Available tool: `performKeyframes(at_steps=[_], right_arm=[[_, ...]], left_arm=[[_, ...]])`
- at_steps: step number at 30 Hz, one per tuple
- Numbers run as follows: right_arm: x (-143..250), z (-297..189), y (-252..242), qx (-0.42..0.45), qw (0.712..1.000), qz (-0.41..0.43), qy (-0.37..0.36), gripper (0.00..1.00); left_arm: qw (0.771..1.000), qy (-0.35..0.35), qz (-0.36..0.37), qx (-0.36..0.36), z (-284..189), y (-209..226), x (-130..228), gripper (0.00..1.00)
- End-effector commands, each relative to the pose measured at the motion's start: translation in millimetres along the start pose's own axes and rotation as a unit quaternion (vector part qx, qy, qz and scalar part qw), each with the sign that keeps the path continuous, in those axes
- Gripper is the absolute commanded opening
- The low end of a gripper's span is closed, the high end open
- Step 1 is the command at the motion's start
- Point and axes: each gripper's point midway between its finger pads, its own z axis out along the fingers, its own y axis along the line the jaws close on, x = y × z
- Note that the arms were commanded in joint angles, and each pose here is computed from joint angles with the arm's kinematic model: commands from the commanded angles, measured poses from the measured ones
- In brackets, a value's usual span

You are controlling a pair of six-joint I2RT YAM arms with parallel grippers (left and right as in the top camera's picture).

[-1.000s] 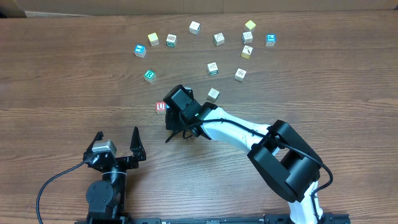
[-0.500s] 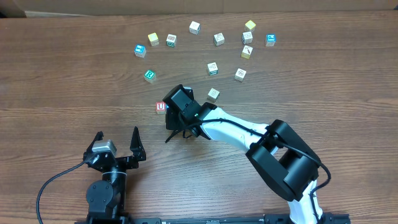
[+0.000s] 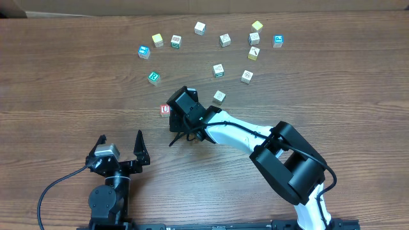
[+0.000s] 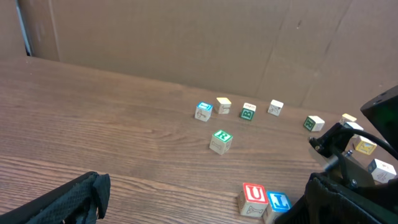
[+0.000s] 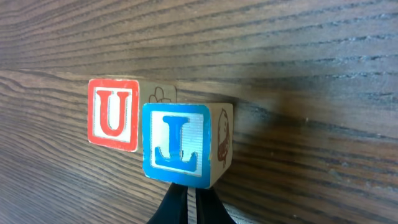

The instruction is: Form a horizontal line

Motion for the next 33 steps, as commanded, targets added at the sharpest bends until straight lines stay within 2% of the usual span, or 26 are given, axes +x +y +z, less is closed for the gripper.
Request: performKeyframes(at_steps=[1, 33], right_arm=[[-2.2, 4.0, -5.3, 0.007, 1.0, -0.002, -0.007, 0.04], [-11.9, 3.7, 2.8, -0.008, 0.999, -0.015, -0.028, 0.04]], left_arm=[[1.0, -0.003, 0.011, 0.002, -0.2, 0.0, -0.4, 1.0], [1.0, -0.003, 0.011, 0.002, -0.2, 0.0, -0.4, 1.0]])
